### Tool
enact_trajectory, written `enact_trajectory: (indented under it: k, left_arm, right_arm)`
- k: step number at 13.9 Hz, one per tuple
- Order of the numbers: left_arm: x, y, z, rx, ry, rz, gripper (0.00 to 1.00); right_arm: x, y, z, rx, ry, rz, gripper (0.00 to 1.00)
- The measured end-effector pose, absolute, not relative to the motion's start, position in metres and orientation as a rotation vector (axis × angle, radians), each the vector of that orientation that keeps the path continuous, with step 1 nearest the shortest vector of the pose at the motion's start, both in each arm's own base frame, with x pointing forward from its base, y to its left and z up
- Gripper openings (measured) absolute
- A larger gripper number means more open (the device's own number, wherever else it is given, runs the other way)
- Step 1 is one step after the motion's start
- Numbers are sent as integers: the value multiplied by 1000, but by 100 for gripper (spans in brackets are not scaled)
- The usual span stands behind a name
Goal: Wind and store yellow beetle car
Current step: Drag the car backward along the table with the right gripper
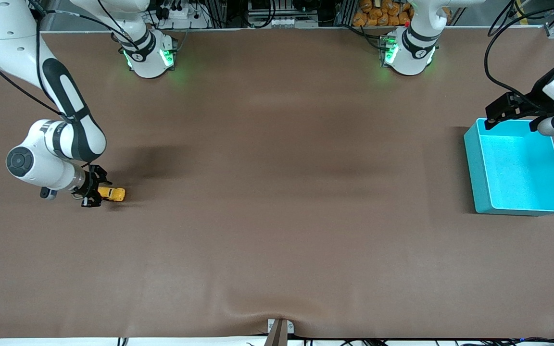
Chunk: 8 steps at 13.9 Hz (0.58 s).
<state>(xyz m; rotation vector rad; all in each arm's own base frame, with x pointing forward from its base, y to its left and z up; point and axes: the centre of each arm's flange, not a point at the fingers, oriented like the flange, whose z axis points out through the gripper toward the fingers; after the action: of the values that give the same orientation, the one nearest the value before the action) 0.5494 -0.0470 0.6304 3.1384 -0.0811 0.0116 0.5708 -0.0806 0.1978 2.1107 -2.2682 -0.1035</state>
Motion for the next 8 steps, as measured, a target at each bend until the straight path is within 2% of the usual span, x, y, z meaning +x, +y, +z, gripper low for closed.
enact_trajectory:
  k: [1, 3, 8]
  left_arm:
    - [549, -48, 630, 3138, -83, 12, 100]
    - [549, -49, 630, 3138, -86, 12, 100]
    - [548, -62, 631, 3137, -126, 15, 100]
  right_arm:
    - [571, -81, 198, 2111, -2268, -103, 52]
    - [571, -81, 199, 2112, -2269, -97, 41]
    - [571, -81, 198, 2126, -2244, -81, 41]
